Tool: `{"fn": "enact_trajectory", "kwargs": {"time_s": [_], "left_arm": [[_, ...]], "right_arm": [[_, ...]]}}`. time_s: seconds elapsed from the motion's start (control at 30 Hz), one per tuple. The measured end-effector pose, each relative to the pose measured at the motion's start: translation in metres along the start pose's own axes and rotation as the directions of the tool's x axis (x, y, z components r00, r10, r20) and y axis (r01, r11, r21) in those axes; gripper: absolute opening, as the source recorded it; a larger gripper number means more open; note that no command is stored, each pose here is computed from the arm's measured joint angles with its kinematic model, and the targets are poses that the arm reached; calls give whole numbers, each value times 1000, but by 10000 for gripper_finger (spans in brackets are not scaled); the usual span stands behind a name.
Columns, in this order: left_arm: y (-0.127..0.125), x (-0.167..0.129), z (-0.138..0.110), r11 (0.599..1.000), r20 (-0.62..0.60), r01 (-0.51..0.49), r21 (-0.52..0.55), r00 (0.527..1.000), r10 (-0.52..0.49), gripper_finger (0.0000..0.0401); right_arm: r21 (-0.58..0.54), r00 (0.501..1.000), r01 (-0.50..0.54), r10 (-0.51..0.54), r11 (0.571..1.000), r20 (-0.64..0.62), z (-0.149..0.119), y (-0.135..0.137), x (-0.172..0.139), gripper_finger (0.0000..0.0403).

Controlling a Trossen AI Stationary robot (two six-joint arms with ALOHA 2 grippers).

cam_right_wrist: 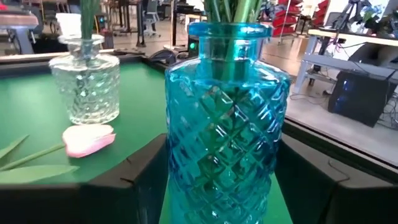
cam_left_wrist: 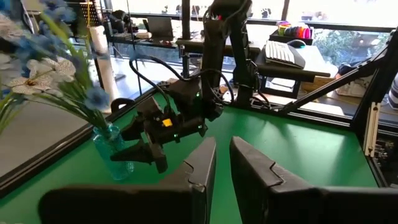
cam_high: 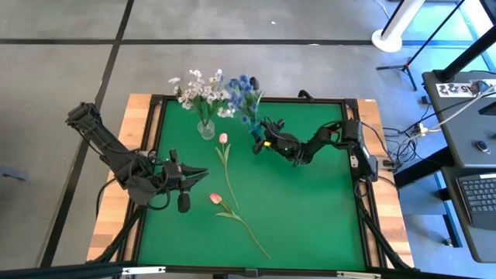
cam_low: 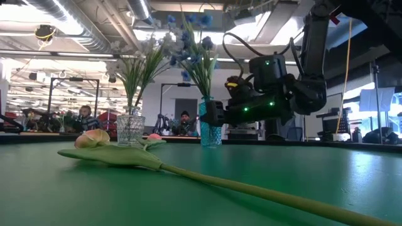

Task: Sort flowers into vase by color
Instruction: Adjust the blue vase

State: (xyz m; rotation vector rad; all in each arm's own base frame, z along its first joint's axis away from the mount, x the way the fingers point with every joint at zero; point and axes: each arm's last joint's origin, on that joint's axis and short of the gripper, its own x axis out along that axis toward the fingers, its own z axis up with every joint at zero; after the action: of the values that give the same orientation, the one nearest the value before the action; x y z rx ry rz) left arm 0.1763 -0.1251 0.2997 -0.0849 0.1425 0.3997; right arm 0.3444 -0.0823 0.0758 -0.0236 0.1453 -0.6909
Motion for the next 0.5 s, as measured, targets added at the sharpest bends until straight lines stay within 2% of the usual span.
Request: {"fn": "enact_trajectory", "kwargs": {"time_s": [0.2,0.5], "left_arm": [[1,0,-2,1000,-9,-4,-2,1000,4,44],[1,1,-2,1000,-9,-9,-14,1000,9,44]], "right_arm": [[-19,998,-10,9,1000,-56,-6,3,-1,243],[-8,997,-15,14,1000,-75,-11,-1,-8,242]]}}
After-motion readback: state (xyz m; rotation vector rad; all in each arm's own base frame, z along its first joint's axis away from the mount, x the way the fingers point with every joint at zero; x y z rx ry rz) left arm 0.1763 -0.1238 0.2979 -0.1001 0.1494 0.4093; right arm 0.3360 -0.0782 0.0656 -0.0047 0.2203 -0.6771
